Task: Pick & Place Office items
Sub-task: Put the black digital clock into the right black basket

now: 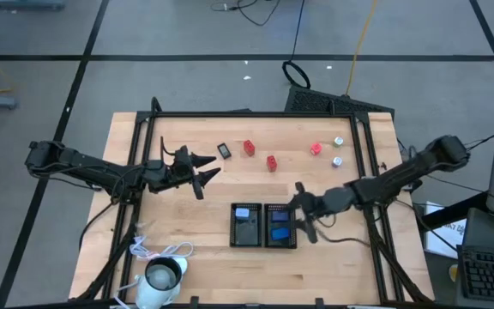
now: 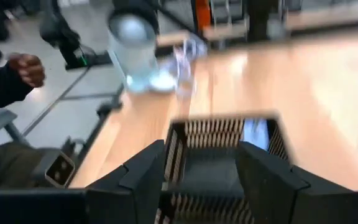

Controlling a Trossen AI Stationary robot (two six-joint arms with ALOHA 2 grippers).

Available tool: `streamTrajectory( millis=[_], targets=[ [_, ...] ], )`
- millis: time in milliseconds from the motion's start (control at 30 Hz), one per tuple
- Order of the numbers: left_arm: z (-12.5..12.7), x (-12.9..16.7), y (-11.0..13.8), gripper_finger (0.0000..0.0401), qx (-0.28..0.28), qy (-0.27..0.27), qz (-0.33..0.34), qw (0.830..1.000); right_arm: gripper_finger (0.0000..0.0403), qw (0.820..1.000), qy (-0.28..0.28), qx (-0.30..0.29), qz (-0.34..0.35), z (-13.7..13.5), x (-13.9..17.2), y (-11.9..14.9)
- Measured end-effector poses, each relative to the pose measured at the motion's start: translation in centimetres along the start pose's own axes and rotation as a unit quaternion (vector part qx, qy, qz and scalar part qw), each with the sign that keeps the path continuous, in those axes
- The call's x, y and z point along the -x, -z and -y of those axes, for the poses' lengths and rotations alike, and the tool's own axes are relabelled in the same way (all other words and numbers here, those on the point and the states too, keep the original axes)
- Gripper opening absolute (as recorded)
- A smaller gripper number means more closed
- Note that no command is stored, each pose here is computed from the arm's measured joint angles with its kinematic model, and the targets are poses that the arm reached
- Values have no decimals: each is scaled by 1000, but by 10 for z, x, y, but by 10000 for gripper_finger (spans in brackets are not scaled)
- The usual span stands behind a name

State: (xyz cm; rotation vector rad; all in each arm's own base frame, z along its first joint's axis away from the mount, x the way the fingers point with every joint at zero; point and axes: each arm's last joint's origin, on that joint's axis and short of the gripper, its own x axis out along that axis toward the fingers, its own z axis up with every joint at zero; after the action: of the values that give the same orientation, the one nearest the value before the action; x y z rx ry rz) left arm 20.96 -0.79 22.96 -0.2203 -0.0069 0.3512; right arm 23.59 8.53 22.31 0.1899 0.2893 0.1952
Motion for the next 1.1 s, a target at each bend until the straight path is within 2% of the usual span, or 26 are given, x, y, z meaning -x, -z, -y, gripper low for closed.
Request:
streamTrajectory(
  millis=[133,233,367,567,733,800,900,1000,1100],
  targets=[
    [0,0,0,214,0,0,0,1000,183,993,-3,82,85,2,21,-24],
    [0,0,0,214,1,0,1,1000,181,982,10,116,151,11,36,-28],
    [0,0,-2,214,11,3,9,1000,181,973,32,99,207,27,47,-15],
    [0,0,-2,214,0,1,10,1000,176,972,37,57,224,40,55,14],
    [-1,-3,-3,214,79,-7,6,997,175,966,42,51,251,45,60,18],
    [-4,-11,-7,214,90,-32,-23,995,175,966,46,51,249,47,60,18],
    [-8,-26,-19,214,79,-96,-101,987,176,968,51,51,241,49,59,19],
    [-17,-46,-26,219,52,-170,-184,967,173,970,52,49,234,49,59,21],
    [-28,-71,-28,239,35,-219,-236,946,172,970,52,48,232,49,58,21]
  ],
)
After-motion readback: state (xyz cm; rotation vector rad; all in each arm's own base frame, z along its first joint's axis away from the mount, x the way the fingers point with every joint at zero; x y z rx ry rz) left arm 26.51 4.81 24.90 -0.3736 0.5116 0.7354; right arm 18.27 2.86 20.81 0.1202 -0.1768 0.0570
